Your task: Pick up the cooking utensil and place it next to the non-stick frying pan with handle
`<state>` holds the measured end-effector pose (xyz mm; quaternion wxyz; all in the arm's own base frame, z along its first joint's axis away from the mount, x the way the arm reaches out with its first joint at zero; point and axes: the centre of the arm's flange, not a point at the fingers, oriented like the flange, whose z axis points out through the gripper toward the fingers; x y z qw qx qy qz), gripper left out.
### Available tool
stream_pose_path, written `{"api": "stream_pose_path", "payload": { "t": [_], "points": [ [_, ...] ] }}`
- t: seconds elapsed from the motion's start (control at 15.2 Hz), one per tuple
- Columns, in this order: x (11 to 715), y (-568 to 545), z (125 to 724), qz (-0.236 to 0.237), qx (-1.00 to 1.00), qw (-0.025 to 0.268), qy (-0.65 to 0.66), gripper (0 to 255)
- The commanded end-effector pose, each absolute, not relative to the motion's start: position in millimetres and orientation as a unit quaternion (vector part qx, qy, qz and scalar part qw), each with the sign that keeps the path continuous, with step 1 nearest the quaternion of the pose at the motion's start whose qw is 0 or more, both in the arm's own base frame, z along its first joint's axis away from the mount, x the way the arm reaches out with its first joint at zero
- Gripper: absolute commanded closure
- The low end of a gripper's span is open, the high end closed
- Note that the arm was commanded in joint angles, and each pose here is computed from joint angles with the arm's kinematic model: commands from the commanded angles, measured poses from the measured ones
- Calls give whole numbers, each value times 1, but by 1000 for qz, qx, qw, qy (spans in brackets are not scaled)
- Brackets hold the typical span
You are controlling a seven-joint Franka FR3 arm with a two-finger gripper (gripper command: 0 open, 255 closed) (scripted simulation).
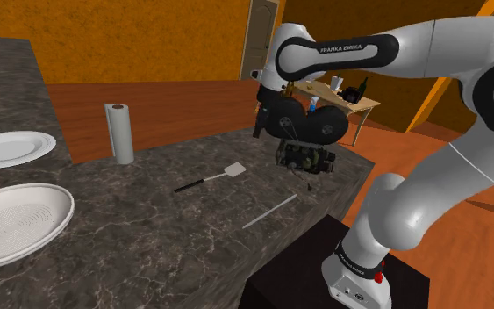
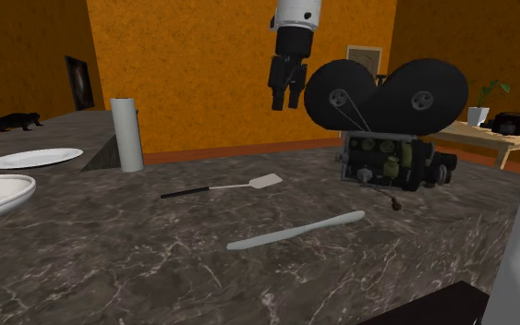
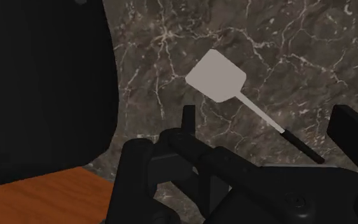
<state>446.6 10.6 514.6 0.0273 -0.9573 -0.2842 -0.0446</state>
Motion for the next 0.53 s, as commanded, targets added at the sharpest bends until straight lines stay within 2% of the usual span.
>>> {"api": "stream_pose_path", "payload": {
  "t": [0.0, 0.46],
  "points": [
    [462, 25, 497, -41, -939, 27, -340, 0],
    [503, 82, 435, -33, -857, 25, -513, 0]
  ]
}}
